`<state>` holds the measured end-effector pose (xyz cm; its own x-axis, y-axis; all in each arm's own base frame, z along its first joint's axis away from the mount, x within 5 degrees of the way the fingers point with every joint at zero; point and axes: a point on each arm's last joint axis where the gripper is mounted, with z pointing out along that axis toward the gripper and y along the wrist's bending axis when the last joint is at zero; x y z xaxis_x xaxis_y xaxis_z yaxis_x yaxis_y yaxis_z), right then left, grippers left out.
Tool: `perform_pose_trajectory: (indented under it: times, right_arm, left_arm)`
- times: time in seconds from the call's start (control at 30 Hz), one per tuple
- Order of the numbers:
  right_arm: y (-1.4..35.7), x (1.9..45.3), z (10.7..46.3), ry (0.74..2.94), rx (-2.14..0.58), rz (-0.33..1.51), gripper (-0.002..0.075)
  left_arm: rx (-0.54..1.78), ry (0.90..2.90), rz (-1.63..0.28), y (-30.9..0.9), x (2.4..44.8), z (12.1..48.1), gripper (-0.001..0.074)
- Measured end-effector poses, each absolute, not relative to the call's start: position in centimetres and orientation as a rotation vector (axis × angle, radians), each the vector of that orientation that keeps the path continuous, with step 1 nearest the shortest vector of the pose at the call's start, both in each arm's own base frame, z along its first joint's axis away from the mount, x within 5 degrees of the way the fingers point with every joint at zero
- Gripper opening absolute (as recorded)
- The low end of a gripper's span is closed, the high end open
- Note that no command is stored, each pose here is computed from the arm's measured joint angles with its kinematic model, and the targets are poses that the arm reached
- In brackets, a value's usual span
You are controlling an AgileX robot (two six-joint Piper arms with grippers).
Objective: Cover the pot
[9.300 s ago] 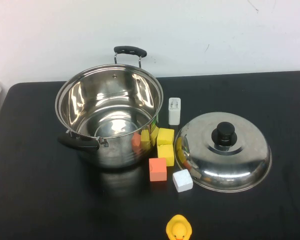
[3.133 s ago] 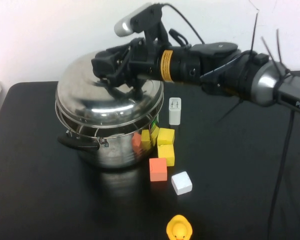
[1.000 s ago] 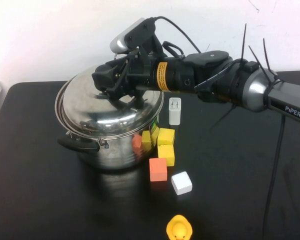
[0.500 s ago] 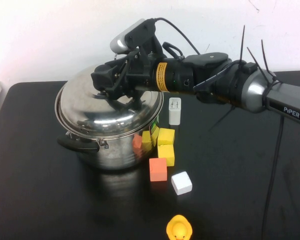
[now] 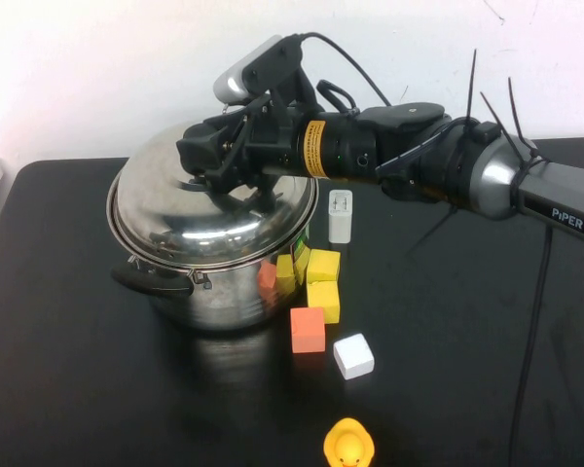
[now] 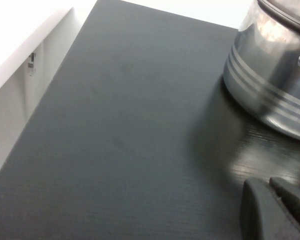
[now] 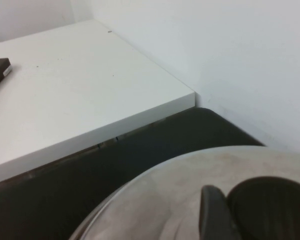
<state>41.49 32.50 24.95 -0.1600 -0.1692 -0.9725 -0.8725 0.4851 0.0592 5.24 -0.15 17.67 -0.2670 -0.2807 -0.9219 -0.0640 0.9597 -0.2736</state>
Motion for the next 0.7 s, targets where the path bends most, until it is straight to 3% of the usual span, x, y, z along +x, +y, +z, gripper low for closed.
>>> perform_pose_trajectory:
  times: [0.07, 0.23, 0.37, 0.47, 0.6, 0.7]
  right_arm:
    - [32.5, 41.5, 25.0, 1.634, -0.913, 0.800, 0.0369]
    - [32.5, 41.4, 25.1, 1.628, -0.916, 0.802, 0.0584]
    - [32.3, 40.8, 27.2, 1.582, -0.932, 0.808, 0.0596]
    - [31.7, 39.6, 30.7, 1.546, -0.917, 0.847, 0.0491]
    - [30.5, 37.4, 35.3, 1.528, -0.918, 0.893, 0.0181]
    - [29.6, 35.2, 38.1, 1.489, -0.974, 0.951, 0.0058]
  left_arm:
    - [-0.253, 1.836, -0.211, -0.2, 5.2, 17.7, -0.0001]
    - [-0.253, 1.836, -0.211, -0.2, 5.2, 17.7, -0.0001]
    - [-0.252, 1.837, -0.210, -0.1, 5.2, 17.7, -0.0001]
    - [-0.252, 1.837, -0.210, -0.1, 5.2, 17.7, -0.0001]
    - [-0.256, 1.836, -0.213, -0.1, 5.2, 17.7, -0.0001]
    - [-0.256, 1.836, -0.213, -0.1, 5.2, 17.7, -0.0001]
